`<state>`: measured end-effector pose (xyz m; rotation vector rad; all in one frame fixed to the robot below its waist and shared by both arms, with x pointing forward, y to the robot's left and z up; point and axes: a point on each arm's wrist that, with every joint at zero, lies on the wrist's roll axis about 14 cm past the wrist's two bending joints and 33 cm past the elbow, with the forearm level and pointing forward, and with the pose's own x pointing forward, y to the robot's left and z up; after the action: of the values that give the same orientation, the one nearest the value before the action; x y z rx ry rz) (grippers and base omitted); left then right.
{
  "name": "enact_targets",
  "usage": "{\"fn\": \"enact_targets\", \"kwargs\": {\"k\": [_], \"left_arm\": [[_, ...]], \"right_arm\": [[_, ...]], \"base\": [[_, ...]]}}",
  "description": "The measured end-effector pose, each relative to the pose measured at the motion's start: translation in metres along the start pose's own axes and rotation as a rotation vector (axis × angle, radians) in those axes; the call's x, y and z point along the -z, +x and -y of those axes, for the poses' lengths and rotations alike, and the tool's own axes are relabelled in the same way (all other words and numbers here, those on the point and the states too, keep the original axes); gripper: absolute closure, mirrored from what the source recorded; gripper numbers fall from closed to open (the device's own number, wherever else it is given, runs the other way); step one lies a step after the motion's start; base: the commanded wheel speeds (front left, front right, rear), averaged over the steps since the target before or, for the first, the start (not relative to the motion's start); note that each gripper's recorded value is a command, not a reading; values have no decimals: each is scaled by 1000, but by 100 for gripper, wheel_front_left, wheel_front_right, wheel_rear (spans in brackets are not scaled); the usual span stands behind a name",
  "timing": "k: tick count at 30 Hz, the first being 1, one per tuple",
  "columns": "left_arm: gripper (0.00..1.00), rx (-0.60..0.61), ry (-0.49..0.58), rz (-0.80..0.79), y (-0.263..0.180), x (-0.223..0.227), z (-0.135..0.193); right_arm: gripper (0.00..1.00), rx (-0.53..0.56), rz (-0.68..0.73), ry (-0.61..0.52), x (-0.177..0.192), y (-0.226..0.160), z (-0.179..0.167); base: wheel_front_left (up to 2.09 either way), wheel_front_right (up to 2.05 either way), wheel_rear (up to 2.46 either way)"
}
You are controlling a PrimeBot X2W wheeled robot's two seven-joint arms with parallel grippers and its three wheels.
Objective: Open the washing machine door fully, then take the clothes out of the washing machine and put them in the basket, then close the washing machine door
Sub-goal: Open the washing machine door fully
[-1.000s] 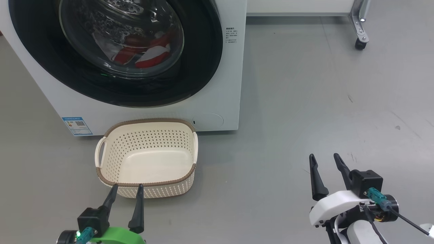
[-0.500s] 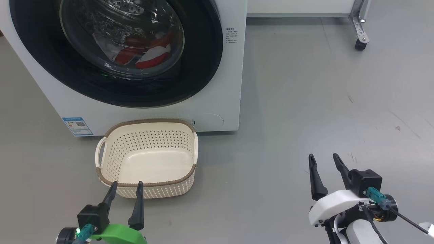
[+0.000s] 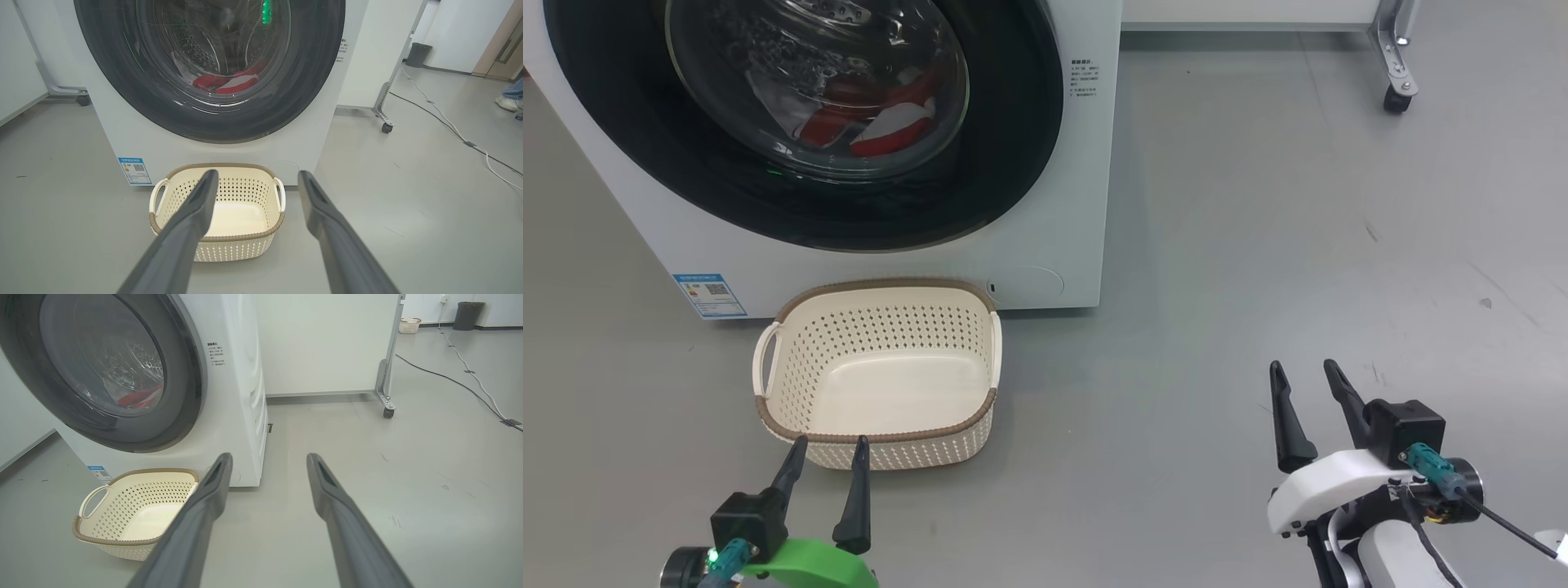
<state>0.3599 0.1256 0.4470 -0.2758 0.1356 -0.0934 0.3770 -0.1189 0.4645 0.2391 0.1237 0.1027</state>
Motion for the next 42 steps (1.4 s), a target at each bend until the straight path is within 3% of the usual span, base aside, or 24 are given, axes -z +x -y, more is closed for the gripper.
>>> {"fn": "enact_targets", "kwargs": {"k": [10, 25, 35, 42], "left_arm": [[0, 0, -3, 11, 14, -5, -1], [0, -22, -19, 5, 41, -2, -13], [0, -30, -26, -40, 56, 14, -23], [0, -51, -50, -51, 71, 21, -35]], "right_arm": [[100, -6, 72, 19, -20, 21, -1], [100, -32, 179, 295, -67, 92, 2], [100, -111, 176, 476, -95, 156, -12], [100, -183, 119, 517, -99, 204, -29]], "base": [[0, 0, 0], [0, 0, 0], [0, 0, 0], [0, 0, 0]]}}
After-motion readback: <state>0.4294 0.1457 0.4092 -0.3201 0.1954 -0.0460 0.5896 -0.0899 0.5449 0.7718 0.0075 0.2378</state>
